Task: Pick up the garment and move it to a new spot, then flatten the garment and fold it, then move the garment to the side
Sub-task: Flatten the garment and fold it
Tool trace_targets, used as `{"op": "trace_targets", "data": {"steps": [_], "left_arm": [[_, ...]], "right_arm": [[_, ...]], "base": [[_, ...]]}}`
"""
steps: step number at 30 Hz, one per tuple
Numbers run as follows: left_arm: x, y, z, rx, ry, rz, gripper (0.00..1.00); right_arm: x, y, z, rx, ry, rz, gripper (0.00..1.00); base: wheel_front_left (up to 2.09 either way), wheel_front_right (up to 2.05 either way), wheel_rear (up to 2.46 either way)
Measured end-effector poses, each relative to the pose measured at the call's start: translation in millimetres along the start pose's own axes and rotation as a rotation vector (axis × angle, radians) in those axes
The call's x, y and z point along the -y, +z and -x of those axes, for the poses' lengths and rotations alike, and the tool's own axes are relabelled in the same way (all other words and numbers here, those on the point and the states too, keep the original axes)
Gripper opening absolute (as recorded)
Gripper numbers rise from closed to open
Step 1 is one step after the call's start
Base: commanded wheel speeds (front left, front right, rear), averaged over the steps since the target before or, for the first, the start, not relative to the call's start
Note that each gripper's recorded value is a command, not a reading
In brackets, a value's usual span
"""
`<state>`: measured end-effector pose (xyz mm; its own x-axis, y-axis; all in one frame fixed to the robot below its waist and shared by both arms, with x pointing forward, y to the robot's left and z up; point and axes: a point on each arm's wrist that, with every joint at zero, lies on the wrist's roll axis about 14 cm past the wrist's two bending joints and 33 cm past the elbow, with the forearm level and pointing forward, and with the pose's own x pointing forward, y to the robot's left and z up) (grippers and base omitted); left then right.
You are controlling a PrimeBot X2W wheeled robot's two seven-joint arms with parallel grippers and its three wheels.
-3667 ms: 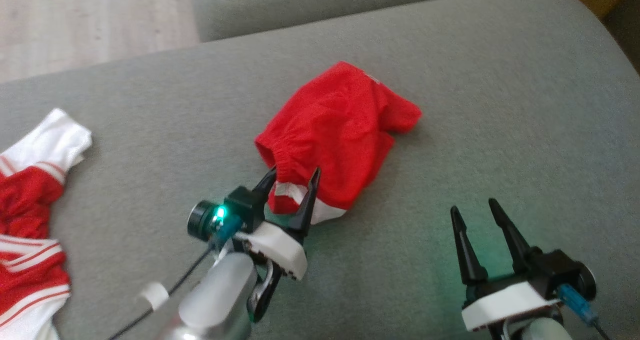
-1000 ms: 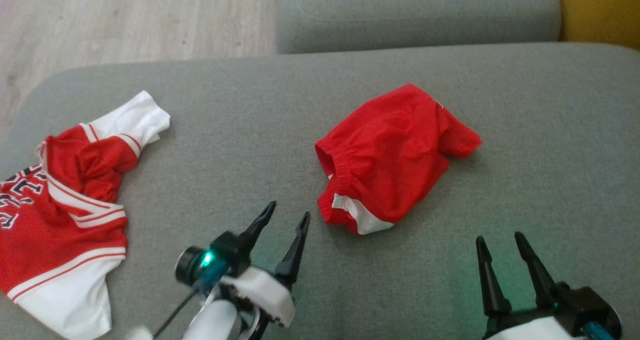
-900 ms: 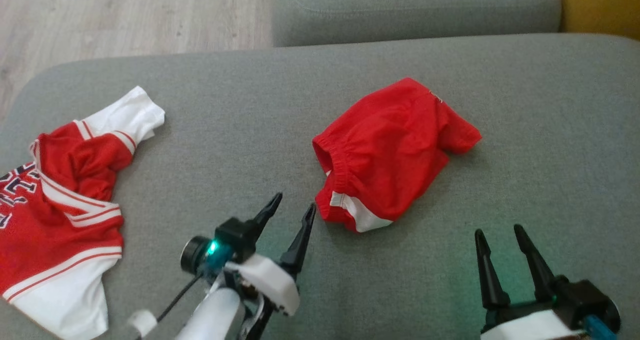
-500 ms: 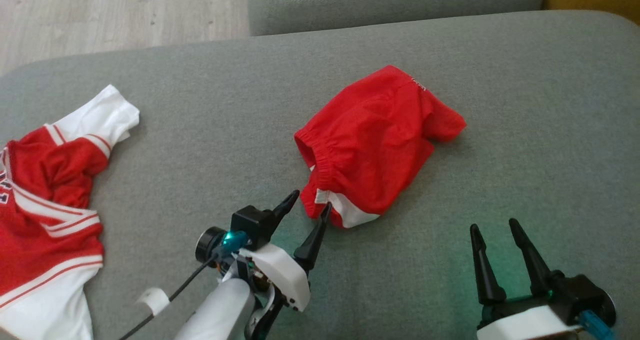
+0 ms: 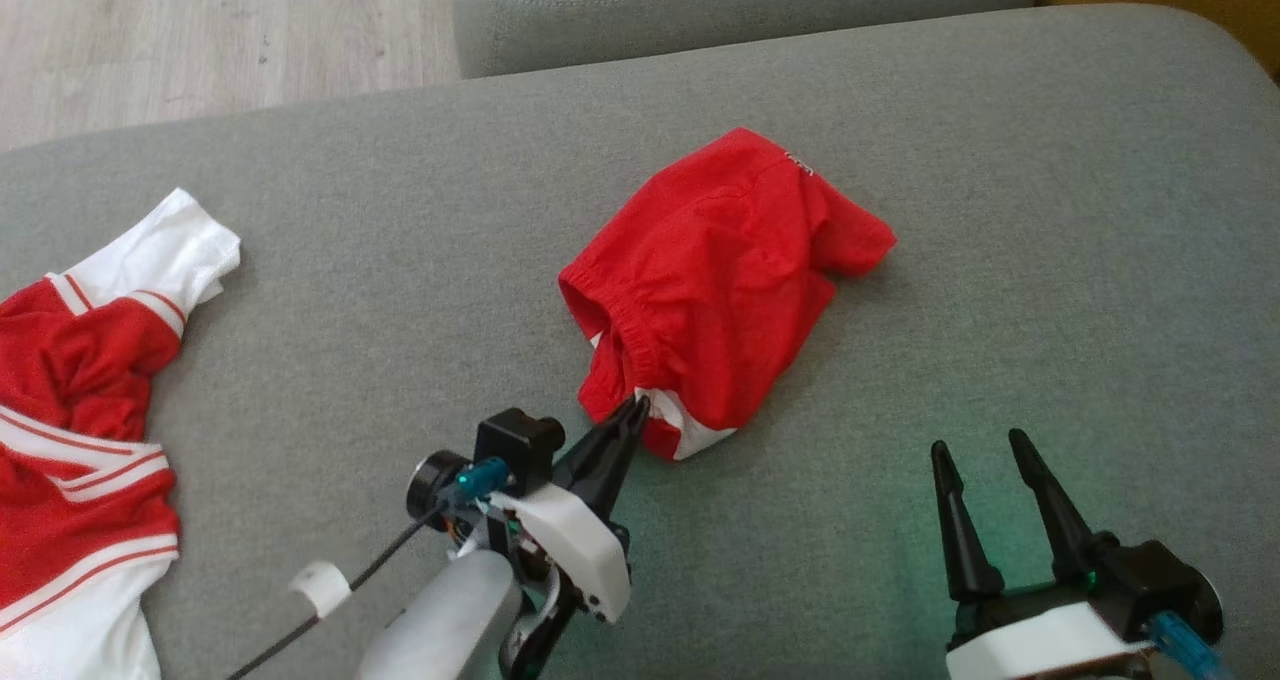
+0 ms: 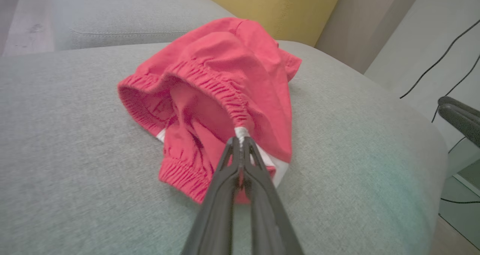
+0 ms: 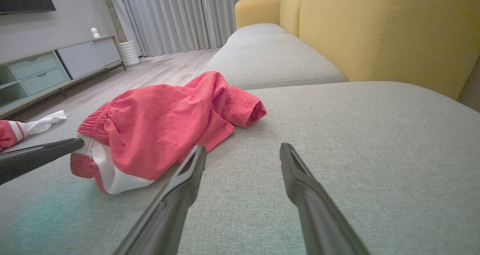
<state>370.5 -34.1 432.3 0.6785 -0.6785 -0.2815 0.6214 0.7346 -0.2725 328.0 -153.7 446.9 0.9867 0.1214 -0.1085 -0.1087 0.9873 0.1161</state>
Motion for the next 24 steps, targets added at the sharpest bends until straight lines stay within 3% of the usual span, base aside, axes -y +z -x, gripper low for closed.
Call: {"op": "trace_targets", "data": {"steps": [5,11,20,24], "left_arm": [[26,0,1,0.009,-0.09,-0.012,0.0],[70,19,-5,0.033,-0.254,-0.106,0.0],[151,161,-29,0.294,-0.526,-0.355,0.0],[169,234,-23,0.451,-0.553,-0.422,0.0]], "right_arm": [[2,3,4,0.013,-0.008,0.0,1.0],[0,4,11,0.02,-0.014,-0.025,1.0],[19,10,32,0.054,-0.099,-0.058,1.0],[24,15,39,0.076,-0.125,-0.065,1.0]], "base": [[0.0,0.0,0.0],[0.0,0.0,0.0],[0.0,0.0,0.0],[0.0,0.0,0.0]]}}
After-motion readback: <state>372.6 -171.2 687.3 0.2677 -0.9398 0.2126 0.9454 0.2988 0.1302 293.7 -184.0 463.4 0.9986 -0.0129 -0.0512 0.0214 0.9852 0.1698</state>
